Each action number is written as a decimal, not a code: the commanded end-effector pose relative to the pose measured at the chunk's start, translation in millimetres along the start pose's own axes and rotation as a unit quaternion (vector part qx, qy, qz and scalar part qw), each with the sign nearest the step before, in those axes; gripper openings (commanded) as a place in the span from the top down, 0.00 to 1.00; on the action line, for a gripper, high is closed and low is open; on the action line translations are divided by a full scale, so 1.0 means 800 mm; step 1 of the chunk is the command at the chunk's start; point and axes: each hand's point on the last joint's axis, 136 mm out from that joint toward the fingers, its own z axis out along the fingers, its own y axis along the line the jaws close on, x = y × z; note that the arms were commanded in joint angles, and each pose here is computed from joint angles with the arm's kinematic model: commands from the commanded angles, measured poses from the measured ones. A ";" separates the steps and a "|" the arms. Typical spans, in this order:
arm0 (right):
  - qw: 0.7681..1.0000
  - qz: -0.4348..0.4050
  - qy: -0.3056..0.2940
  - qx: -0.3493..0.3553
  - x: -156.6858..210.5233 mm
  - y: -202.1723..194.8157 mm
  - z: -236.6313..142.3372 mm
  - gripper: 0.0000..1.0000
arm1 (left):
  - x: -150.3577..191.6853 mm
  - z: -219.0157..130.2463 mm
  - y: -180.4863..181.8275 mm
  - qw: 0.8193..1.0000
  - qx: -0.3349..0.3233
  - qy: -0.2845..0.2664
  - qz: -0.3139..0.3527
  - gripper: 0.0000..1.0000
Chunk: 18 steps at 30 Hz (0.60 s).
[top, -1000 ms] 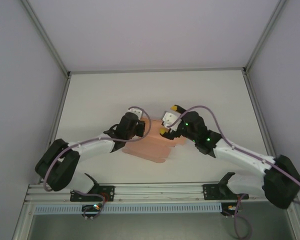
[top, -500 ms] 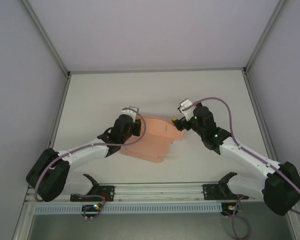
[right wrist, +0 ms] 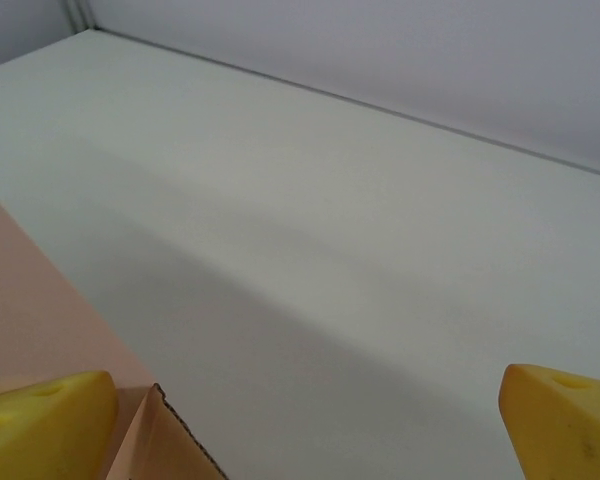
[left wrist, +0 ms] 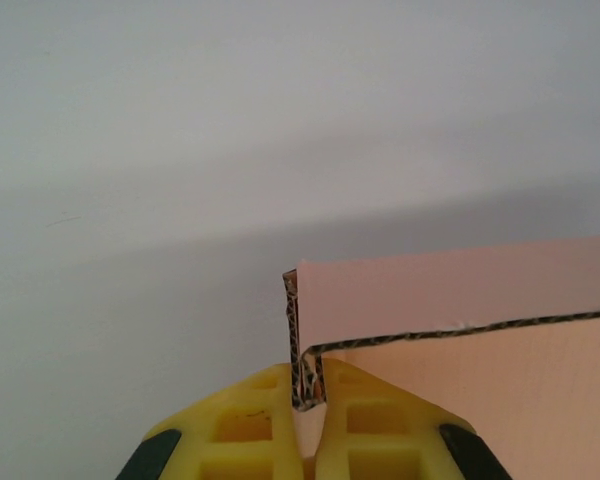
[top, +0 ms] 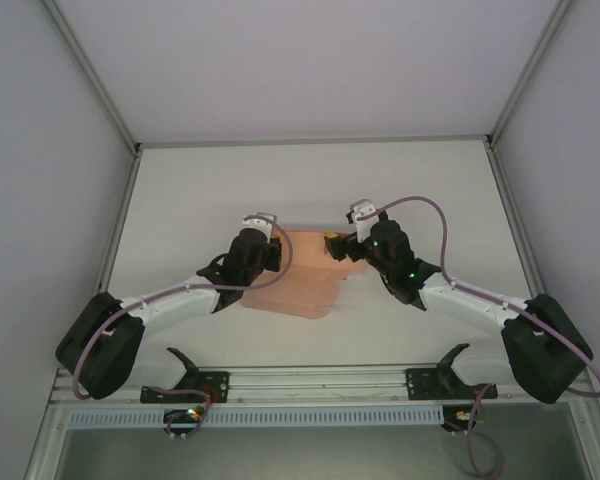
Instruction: Assemble paper box
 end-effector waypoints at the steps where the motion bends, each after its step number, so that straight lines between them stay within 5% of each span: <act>1: 0.993 0.061 -0.084 0.050 -0.048 -0.003 0.000 0.00 | -0.031 -0.005 -0.037 0.998 0.055 -0.031 -0.018 1.00; 8: 0.960 0.177 -0.131 0.174 -0.044 -0.030 -0.016 0.00 | -0.043 -0.006 -0.037 0.996 0.046 -0.047 -0.056 1.00; 15: 0.955 0.191 -0.113 0.198 -0.036 -0.039 -0.034 0.00 | -0.053 -0.014 -0.023 0.995 0.017 -0.062 -0.073 1.00; 18: 0.971 0.153 -0.096 0.158 -0.032 -0.030 -0.044 0.00 | -0.056 -0.018 -0.019 0.995 0.010 -0.060 -0.085 1.00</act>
